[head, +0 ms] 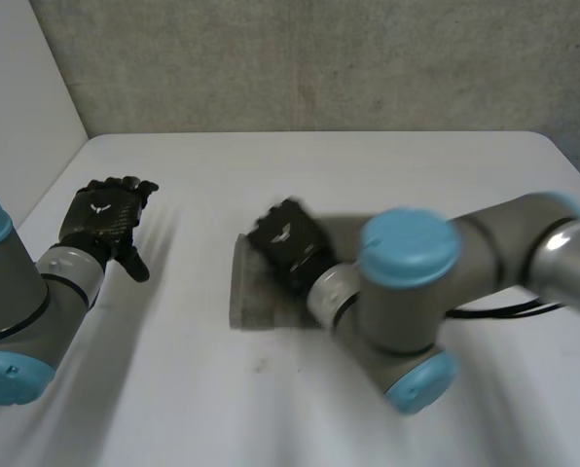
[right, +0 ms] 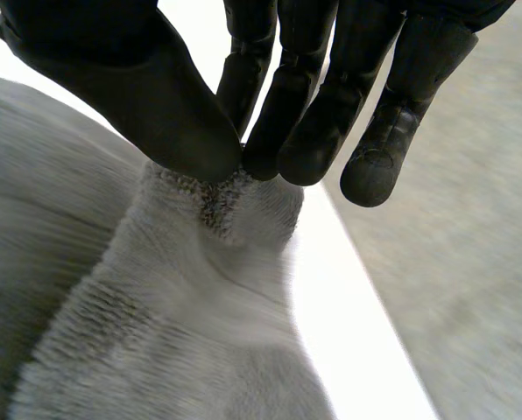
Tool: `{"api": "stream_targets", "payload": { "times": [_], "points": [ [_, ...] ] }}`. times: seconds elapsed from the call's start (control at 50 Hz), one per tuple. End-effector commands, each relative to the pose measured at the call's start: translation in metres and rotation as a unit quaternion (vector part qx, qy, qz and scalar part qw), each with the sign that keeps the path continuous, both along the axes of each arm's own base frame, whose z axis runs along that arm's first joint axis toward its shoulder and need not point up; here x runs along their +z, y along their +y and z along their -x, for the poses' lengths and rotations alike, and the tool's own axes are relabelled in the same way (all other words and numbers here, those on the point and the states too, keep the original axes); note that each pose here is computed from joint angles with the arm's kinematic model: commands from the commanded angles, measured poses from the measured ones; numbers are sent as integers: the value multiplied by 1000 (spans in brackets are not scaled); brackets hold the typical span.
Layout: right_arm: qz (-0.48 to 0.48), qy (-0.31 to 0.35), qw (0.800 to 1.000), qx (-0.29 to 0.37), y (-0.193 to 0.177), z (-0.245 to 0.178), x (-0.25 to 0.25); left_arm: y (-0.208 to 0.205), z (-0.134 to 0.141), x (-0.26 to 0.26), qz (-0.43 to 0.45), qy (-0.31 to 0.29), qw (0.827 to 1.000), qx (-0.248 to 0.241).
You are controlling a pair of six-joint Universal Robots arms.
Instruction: Fold the towel.
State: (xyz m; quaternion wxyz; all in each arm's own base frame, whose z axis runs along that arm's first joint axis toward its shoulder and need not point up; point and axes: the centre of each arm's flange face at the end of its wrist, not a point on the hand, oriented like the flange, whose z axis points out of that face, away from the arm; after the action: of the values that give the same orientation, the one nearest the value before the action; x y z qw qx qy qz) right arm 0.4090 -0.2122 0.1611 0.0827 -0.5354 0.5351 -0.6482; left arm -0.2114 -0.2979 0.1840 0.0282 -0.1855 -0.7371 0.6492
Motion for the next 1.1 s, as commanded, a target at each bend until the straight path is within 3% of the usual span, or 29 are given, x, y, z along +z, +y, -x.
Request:
{"api": "stream_targets", "payload": {
  "times": [0.02,0.2,0.3,0.4,0.56,0.94,1.0,1.1],
  "points": [
    [-33,36,998,35,28,-15,-37,0,0,0,2,0,1000,0],
    [-26,7,1000,8,20,1,7,1,1,-2,0,0,1000,-2],
    [-49,-36,997,-50,-6,38,32,1,1,-3,-2,-1,1000,-2],
    [-138,-83,977,-139,-36,90,25,2,2,-5,-3,-1,1000,-3],
    [-205,-81,948,-229,-60,148,-10,4,5,-6,-4,-2,1000,-9],
    [-173,-104,949,-242,-80,174,-39,5,6,-7,-6,-2,1000,-10],
    [-157,-105,948,-258,-85,179,-31,5,6,-7,-6,-2,1000,-10],
    [-74,-95,962,-243,-91,170,7,5,6,-6,-5,-2,1000,-10]
  ]
}}
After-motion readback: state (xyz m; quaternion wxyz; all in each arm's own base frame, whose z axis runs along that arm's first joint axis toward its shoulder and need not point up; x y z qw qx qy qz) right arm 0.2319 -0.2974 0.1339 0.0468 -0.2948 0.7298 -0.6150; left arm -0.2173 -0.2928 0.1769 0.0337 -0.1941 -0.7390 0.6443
